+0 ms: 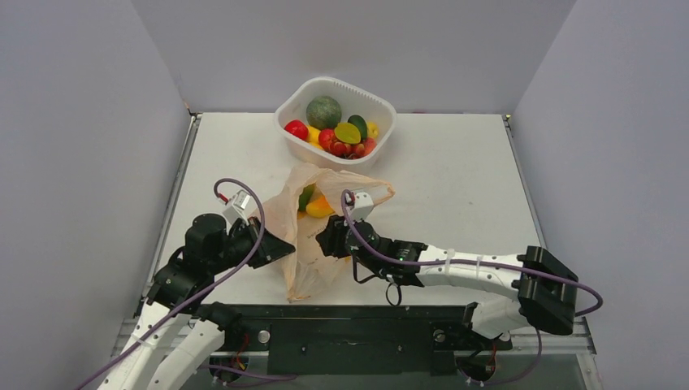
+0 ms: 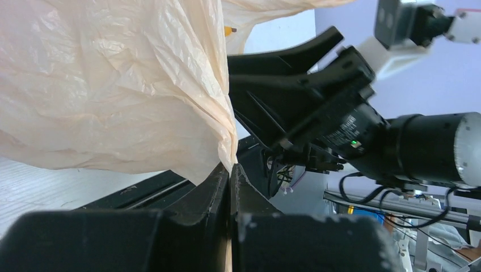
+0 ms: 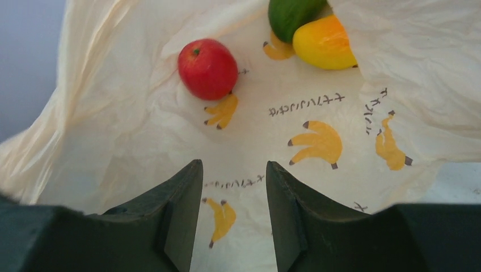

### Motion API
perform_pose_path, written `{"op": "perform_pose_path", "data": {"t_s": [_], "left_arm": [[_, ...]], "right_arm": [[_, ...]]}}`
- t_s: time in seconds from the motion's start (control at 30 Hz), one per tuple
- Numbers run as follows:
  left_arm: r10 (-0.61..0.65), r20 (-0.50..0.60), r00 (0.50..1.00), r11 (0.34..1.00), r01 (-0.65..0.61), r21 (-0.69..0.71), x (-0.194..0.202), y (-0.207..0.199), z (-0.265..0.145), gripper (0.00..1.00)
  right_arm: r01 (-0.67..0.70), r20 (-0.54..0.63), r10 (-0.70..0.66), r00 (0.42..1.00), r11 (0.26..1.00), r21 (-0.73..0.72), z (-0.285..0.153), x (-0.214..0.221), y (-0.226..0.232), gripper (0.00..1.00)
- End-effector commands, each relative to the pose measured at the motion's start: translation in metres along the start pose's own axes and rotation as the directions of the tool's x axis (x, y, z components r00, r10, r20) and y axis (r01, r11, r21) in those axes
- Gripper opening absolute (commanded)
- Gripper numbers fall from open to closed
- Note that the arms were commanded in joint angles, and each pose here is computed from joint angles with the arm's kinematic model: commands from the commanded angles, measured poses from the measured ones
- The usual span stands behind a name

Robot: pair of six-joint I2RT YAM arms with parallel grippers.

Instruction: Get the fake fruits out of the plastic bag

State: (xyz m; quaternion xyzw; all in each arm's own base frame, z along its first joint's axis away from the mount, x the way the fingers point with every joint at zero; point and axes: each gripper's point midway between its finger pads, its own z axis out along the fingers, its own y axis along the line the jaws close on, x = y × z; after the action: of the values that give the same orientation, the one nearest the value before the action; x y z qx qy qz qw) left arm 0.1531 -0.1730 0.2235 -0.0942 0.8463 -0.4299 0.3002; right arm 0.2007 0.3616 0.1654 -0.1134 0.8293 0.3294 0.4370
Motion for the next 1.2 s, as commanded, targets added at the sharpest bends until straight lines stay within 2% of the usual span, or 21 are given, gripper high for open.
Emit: {"op": "perform_pose_path", "data": {"t_s": [0.0, 0.13, 0.3, 0.5, 0.6, 0.97, 1.17], "left_arm": [[0.000, 0.042, 0.999, 0.998, -0.003, 0.063, -0.007, -0.018, -0.002, 0.00], [-0.013, 0.023, 1.000, 1.000, 0.012, 0.023, 0.002, -0.005, 0.008, 0.00], [0.000, 0.007, 1.000, 1.000, 0.000, -0.018, 0.008, 0.003, 0.009, 0.00], [-0.003, -0.013, 1.000, 0.997, 0.002, -0.072, 0.012, 0.010, 0.009, 0.00], [0.010, -0.026, 1.000, 0.995, -0.013, -0.095, 0.014, 0.012, 0.007, 0.00], [0.044, -0.061, 0.997, 0.992, -0.051, -0.118, 0.013, 0.010, 0.018, 0.00], [0.068, -0.089, 0.994, 0.990, -0.078, -0.119, 0.019, 0.006, 0.025, 0.00]], "right_arm": [[-0.230, 0.264, 0.206, 0.942, 0.971, 0.064, 0.020, -0.043, -0.003, 0.41], [-0.326, 0.347, 0.283, 0.894, 0.943, 0.072, 0.044, -0.046, -0.009, 0.41], [-0.424, 0.364, 0.358, 0.860, 0.898, 0.117, 0.080, -0.037, -0.023, 0.44], [-0.493, 0.408, 0.396, 0.823, 0.855, 0.163, 0.108, -0.028, -0.044, 0.60], [-0.557, 0.407, 0.465, 0.786, 0.819, 0.139, 0.125, -0.024, -0.057, 0.61], [-0.669, 0.460, 0.546, 0.701, 0.727, 0.156, 0.152, -0.027, -0.093, 0.68], [-0.703, 0.482, 0.560, 0.674, 0.686, 0.186, 0.161, -0.025, -0.110, 0.71]]}}
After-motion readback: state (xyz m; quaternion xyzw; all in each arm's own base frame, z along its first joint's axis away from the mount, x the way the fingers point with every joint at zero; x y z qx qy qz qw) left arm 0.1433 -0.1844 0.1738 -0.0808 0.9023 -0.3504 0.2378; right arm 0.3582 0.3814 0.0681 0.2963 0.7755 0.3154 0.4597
